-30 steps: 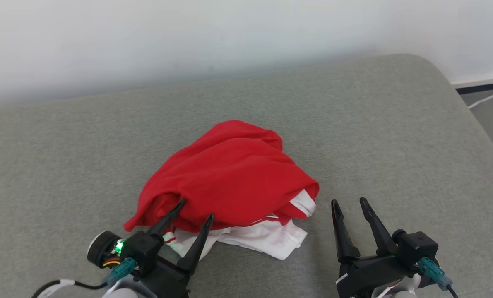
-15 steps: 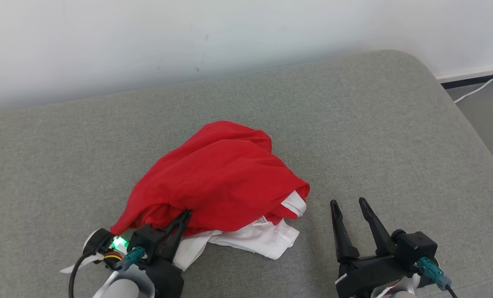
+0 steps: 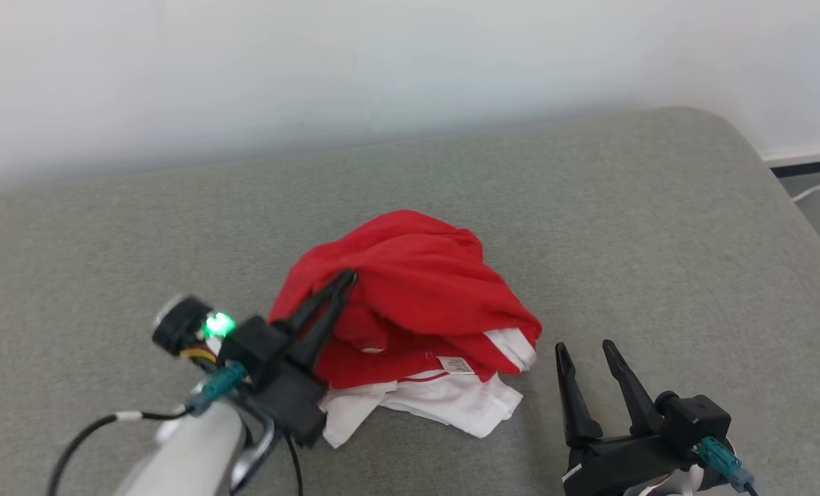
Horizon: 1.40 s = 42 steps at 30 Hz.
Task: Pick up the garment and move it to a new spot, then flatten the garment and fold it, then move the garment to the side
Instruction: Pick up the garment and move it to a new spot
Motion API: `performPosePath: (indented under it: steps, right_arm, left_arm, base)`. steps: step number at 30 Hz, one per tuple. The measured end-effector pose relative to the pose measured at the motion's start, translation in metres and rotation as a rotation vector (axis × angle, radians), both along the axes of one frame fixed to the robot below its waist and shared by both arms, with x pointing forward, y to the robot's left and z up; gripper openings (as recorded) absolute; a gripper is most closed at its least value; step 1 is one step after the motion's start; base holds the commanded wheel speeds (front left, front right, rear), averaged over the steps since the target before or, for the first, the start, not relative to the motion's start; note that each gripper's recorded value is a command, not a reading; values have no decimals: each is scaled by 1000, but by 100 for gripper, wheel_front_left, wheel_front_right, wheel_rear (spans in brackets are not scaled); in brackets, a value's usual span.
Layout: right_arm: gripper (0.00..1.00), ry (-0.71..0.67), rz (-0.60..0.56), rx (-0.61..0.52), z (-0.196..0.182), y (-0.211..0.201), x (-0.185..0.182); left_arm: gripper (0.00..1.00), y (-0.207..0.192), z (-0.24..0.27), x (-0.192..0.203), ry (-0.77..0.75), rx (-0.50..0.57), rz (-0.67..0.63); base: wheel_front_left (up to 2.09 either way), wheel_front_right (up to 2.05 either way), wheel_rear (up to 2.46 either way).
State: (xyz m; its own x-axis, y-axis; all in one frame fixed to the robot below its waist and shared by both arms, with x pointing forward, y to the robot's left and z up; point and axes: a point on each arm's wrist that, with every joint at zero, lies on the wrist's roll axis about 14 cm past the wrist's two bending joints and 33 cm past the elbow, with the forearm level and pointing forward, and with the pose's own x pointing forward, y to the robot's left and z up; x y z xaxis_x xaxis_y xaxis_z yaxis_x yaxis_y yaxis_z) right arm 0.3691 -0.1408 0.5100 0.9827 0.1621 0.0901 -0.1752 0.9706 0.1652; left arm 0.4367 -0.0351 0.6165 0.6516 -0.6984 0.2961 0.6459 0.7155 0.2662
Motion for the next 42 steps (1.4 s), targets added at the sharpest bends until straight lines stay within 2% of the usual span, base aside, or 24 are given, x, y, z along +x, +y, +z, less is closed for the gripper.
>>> performPosePath:
  steps: [8, 14, 21, 29, 35, 42]
  right_arm:
    - [100, -14, 64, 21, 5, 21, 3]
    - [100, -16, 72, 32, 6, 24, 2]
    - [100, -6, 68, 38, 3, 24, 3]
    - [100, -23, 106, 27, 7, 36, 14]
    - [100, -29, 173, 12, 7, 58, 24]
    - [100, -42, 302, -4, 7, 103, 35]
  left_arm:
    - [0, 30, 104, 1, -255, 48, 38]
    - [0, 44, 162, -4, -356, 29, 46]
    - [0, 64, 179, 4, -367, 20, 89]
    - [0, 112, 183, 21, -352, -21, 210]
    - [0, 164, 174, 32, -322, -34, 337]
    - [0, 256, 150, 42, -259, -26, 571]
  base:
    - [0, 0, 0]
    - [0, 0, 0]
    - [0, 0, 0]
    - [0, 0, 0]
    - [0, 0, 0]
    - [0, 0, 0]
